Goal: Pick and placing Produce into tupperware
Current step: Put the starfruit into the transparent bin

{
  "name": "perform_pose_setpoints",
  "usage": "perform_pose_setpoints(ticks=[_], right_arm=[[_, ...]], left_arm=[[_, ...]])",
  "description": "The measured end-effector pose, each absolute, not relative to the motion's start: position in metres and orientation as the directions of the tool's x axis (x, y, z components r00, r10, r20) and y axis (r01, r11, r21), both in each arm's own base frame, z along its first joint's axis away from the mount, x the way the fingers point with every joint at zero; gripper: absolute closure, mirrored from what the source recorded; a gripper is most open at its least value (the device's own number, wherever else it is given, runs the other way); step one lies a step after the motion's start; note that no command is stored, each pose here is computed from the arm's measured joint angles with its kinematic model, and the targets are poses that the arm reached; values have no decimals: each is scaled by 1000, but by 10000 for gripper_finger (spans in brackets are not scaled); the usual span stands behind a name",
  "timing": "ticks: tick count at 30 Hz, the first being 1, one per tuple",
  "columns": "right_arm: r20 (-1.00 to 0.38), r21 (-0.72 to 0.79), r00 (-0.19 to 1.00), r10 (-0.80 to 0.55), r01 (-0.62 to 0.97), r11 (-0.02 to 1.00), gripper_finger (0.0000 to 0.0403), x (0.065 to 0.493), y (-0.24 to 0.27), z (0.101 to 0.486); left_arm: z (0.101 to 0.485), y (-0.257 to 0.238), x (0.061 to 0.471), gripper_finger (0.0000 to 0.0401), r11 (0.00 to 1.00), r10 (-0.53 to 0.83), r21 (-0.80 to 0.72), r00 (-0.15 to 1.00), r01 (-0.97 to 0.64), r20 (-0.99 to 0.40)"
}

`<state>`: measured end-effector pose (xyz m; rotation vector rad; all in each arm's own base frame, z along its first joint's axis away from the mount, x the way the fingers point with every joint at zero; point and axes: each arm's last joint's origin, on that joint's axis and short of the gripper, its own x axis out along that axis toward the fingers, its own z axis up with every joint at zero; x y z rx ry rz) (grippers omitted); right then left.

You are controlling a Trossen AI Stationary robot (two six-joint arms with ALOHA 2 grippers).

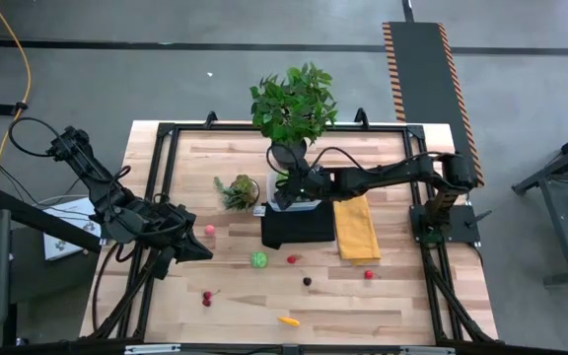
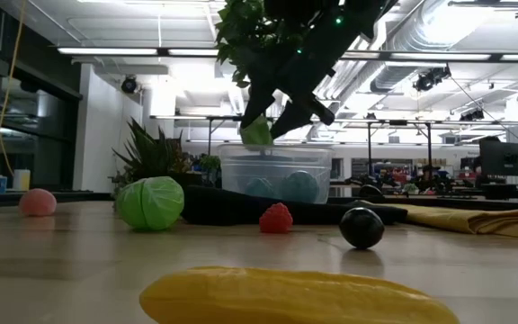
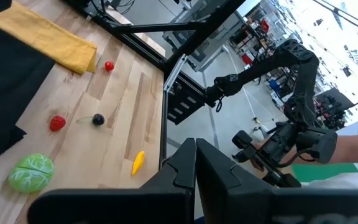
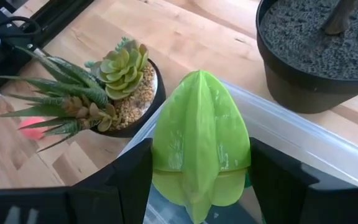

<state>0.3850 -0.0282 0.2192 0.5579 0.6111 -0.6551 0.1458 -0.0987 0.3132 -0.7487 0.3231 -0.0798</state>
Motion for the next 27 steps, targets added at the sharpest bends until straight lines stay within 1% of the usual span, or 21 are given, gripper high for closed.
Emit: perform_pose_setpoints(ticks=[9,18,27], right_arm=[[-672,276,630,-389,700,658,182,385,-31,219],[-672,276,630,-389,701,658,143,385,-31,219],[-672,276,630,-389,701,658,142,385,-31,219]], left_arm=[[313,-99,146,400,732,-185,-680,948,-43,-260],[313,-99,146,400,732,-185,-680,948,-43,-260],[313,-99,146,400,732,-185,-680,948,-43,-260]])
